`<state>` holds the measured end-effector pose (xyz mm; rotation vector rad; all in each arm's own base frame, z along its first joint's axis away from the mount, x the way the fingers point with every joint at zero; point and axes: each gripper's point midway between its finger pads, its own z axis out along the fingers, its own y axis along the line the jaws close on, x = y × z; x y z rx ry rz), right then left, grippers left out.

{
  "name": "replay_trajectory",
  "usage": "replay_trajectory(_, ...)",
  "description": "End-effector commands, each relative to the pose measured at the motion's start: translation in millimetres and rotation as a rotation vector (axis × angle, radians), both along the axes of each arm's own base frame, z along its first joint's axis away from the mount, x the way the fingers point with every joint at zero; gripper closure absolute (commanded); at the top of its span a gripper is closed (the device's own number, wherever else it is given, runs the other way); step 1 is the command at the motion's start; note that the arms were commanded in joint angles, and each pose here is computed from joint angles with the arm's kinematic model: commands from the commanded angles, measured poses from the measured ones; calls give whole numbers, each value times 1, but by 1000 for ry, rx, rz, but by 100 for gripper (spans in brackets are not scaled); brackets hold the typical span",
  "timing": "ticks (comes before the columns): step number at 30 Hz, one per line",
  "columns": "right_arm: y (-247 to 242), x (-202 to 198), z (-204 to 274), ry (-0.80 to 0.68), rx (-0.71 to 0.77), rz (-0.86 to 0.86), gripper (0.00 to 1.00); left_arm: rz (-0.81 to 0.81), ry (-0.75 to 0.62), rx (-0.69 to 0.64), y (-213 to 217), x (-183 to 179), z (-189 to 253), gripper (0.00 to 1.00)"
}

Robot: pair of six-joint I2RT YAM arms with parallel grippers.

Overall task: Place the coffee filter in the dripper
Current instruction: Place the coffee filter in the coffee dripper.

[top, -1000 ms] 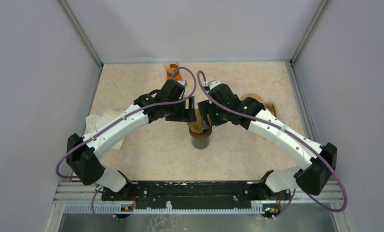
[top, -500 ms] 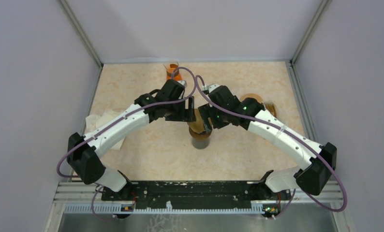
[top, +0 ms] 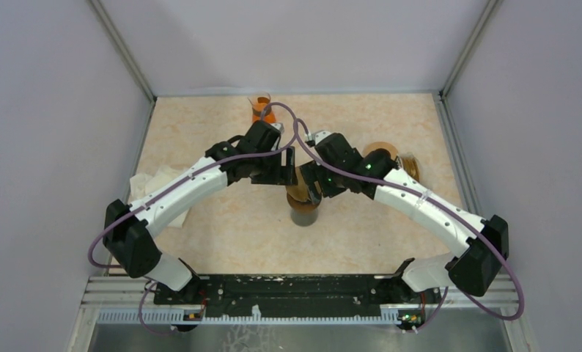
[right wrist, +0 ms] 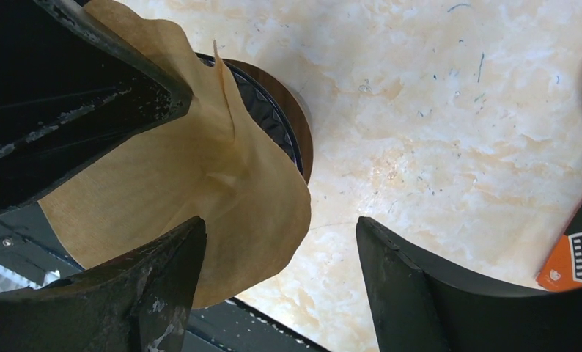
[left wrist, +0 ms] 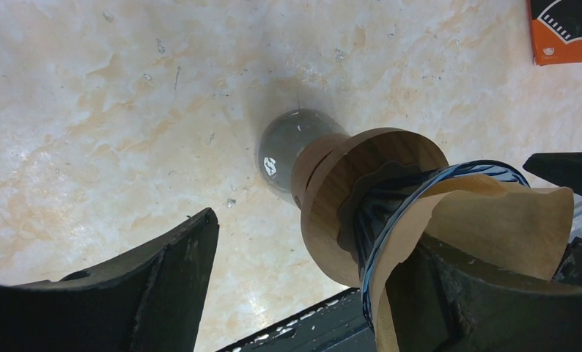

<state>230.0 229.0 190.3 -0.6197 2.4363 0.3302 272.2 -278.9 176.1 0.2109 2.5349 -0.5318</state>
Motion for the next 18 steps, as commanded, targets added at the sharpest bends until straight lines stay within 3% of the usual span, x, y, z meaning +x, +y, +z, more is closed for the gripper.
replay_trajectory(1, -4, 0, -3, -7, -6, 16, 25, 7, 16, -4, 2, 4, -7, 16)
replay_trajectory(18, -6, 4, 17, -65, 35, -15, 24, -7, 21, -63, 4, 4, -1, 16)
